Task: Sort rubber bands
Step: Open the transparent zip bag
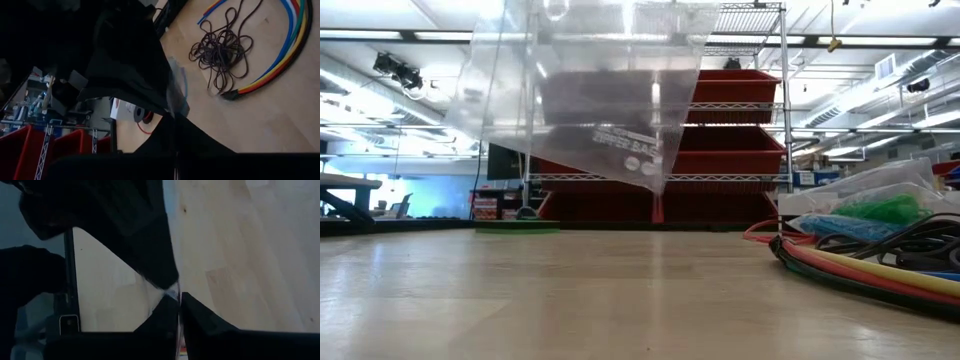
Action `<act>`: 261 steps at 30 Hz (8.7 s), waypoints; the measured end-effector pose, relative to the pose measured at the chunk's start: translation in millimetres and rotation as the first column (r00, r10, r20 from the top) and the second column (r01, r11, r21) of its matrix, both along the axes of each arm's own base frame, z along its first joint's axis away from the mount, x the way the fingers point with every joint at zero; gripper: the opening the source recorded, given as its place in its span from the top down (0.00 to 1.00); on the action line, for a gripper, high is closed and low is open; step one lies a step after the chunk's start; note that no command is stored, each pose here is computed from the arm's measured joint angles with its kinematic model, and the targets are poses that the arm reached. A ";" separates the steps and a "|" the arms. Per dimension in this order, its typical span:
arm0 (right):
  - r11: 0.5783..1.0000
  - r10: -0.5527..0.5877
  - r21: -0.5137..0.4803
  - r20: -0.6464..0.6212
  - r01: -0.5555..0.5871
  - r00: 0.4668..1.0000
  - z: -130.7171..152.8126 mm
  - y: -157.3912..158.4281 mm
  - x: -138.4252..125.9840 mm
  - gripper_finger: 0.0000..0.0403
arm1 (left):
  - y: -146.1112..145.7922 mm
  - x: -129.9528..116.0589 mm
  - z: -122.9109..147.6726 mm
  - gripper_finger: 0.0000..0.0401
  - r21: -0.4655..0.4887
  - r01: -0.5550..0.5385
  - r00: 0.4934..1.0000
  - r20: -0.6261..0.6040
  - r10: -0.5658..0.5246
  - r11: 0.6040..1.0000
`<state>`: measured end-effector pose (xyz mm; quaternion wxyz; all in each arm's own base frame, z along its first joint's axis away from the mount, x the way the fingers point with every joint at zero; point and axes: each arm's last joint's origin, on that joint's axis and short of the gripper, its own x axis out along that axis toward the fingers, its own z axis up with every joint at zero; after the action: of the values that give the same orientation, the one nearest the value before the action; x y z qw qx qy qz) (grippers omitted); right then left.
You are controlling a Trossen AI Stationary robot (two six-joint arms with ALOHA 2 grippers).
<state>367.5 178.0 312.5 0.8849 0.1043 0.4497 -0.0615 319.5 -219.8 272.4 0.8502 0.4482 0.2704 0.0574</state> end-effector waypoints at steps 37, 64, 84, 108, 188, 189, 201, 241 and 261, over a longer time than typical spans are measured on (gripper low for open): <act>0.976 0.168 -0.144 0.024 -0.163 0.985 1.0 20.3 -8.7 0.84 | -11.1 -9.0 -2.1 1.00 -0.011 0.060 0.998 -0.032 -0.060 0.998; 0.968 0.238 -0.101 0.059 -0.231 0.969 -8.0 25.4 -3.7 0.89 | -15.0 -2.8 6.9 1.00 -0.008 0.093 0.995 0.047 -0.092 0.996; 0.984 0.174 -0.043 0.066 -0.172 0.982 -12.3 23.5 -1.6 1.00 | -13.7 -7.1 0.7 0.75 -0.037 0.101 0.995 -0.018 -0.102 0.994; 0.988 0.132 0.071 0.085 -0.138 0.988 -11.6 19.9 4.9 1.00 | -15.8 3.4 -4.4 0.75 0.005 0.167 0.986 -0.026 -0.167 0.986; 0.966 0.254 0.011 0.110 -0.257 0.961 -17.2 14.6 10.1 0.81 | -36.4 -0.3 -8.6 1.00 -0.093 0.277 0.961 0.007 -0.277 0.956; 0.963 0.265 0.024 0.113 -0.269 0.958 -20.6 15.5 10.6 0.81 | -36.5 -0.4 -8.6 1.00 -0.093 0.277 0.961 0.007 -0.278 0.956; 0.977 0.210 -0.056 0.134 -0.205 0.968 -28.8 12.6 12.9 0.94 | -37.8 -1.2 -9.2 1.00 -0.142 0.285 0.958 0.007 -0.287 0.948; 0.986 0.156 -0.043 -0.052 -0.158 0.986 -30.8 -6.6 5.3 1.00 | -30.3 -27.1 -12.1 0.47 -0.207 0.019 0.999 -0.041 -0.028 0.978; 0.984 0.156 -0.073 -0.072 -0.162 0.985 -31.7 -5.8 2.2 1.00 | 52.3 -10.0 50.9 0.47 -0.756 -0.129 0.983 -0.011 0.184 0.642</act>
<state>369.7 172.2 280.7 0.8751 0.0309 0.4829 -0.0117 309.5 -167.6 323.4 0.9595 0.0284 0.2789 0.0286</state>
